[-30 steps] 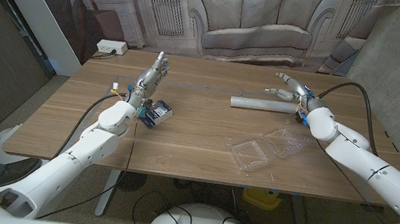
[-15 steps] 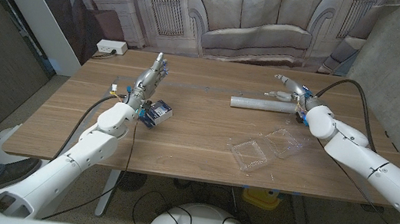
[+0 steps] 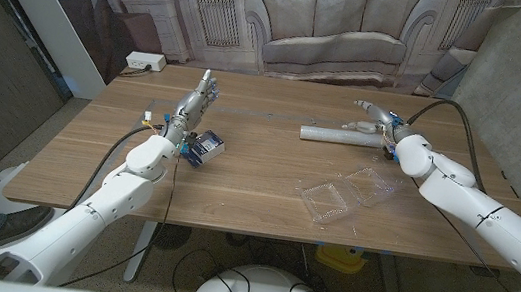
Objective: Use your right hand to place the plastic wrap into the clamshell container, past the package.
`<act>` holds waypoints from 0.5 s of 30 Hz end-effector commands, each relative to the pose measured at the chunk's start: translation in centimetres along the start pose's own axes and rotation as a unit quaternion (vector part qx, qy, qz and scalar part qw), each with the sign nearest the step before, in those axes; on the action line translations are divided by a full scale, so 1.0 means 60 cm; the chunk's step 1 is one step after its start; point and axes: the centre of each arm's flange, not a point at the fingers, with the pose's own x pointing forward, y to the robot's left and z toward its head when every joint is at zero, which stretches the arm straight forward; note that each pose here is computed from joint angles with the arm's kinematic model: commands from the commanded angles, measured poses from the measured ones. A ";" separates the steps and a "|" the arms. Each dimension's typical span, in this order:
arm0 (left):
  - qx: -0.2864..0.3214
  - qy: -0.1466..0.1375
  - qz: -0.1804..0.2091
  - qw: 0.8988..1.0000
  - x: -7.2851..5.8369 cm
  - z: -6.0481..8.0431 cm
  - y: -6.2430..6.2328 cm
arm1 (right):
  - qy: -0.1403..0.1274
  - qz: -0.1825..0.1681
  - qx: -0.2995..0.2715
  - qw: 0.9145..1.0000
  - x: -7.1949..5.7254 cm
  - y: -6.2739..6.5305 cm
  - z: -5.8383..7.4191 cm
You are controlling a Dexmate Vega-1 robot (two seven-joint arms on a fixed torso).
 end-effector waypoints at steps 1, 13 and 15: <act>-0.001 -0.001 0.001 1.000 -0.002 -0.002 0.000 | 0.005 0.020 -0.026 0.999 0.010 0.006 0.011; 0.000 0.000 0.002 1.000 -0.001 -0.001 -0.002 | 0.016 0.034 -0.053 0.998 0.019 0.010 0.011; 0.000 0.000 0.002 1.000 -0.001 -0.001 -0.003 | 0.022 0.038 -0.062 0.997 0.020 0.011 0.012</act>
